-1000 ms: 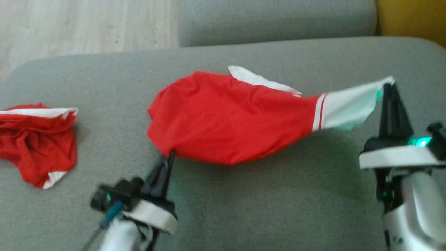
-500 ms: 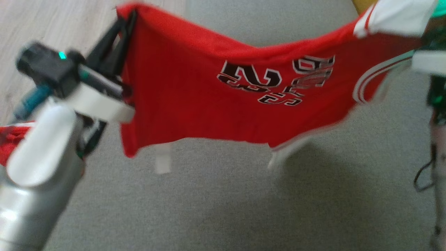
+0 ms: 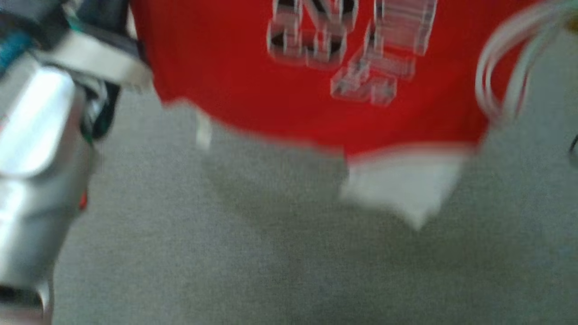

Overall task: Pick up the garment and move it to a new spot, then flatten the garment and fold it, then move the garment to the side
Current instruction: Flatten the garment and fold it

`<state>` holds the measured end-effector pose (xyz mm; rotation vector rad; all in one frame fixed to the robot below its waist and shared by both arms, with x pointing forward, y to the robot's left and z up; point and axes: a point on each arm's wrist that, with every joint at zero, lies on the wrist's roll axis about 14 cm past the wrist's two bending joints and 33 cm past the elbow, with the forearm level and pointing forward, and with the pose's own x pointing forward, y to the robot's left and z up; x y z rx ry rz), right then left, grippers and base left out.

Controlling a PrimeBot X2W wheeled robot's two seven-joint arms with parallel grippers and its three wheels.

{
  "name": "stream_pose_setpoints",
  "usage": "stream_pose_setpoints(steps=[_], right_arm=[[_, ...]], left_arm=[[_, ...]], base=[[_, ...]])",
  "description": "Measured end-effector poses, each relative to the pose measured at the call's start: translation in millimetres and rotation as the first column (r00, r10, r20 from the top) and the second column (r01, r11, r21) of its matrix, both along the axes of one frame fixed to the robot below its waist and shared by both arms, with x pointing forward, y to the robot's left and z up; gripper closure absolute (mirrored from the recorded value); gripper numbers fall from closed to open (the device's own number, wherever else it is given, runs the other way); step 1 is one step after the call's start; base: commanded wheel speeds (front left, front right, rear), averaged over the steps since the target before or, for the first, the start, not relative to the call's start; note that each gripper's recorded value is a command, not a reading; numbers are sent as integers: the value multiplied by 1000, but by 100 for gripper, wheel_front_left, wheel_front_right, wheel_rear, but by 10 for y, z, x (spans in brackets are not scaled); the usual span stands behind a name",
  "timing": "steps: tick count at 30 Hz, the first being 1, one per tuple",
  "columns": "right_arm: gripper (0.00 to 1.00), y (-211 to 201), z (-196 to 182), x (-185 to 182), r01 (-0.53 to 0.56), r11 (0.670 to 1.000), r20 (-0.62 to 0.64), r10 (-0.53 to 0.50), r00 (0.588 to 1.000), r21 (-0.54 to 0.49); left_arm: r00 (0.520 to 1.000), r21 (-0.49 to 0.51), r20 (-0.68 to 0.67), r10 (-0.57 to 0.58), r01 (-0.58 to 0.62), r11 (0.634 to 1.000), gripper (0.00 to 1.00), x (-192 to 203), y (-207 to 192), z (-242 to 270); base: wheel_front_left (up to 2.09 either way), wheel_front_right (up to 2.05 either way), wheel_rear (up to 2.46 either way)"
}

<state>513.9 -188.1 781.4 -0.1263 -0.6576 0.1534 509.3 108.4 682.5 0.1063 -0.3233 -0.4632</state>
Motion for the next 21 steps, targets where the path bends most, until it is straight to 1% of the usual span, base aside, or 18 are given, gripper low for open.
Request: stream_pose_setpoints(steps=[2,4,7,9,11,13,14,16,19,21], right_arm=[[100,-86,140,143,34,999,28,-34,999,2],[100,-182,389,210,53,997,90,-57,994,49],[100,-183,600,277,68,997,158,-73,985,37],[100,-180,556,343,66,997,161,-72,984,47],[100,-236,395,399,68,995,132,-78,988,78],[100,-291,115,408,74,993,77,-81,994,89],[100,-377,-296,382,88,991,-10,-88,996,98],[100,-470,-818,302,110,988,-126,-95,987,111],[100,-580,-1686,23,152,976,-322,-95,942,158],[100,-601,-2247,-257,184,966,-451,-85,889,181]], left_arm=[[999,-27,39,22,-21,999,100,192,31,86],[996,-46,82,30,-26,999,100,366,23,230],[991,-93,130,34,-22,995,100,575,-22,428],[992,-130,123,40,-24,991,100,702,-33,418],[997,-150,63,45,-35,988,100,810,-35,183],[998,-158,-41,40,-46,986,100,855,-53,-233],[986,-157,-164,26,-52,986,100,801,-102,-757],[954,-198,-301,10,-73,978,100,659,-165,-1288],[879,-249,-476,-29,-103,963,100,308,-276,-1987],[814,-264,-578,-52,-126,956,100,15,-345,-2405]], base=[[0,0,0],[0,0,0],[0,0,0],[0,0,0],[0,0,0],[0,0,0],[0,0,0],[0,0,0],[0,0,0],[0,0,0]])
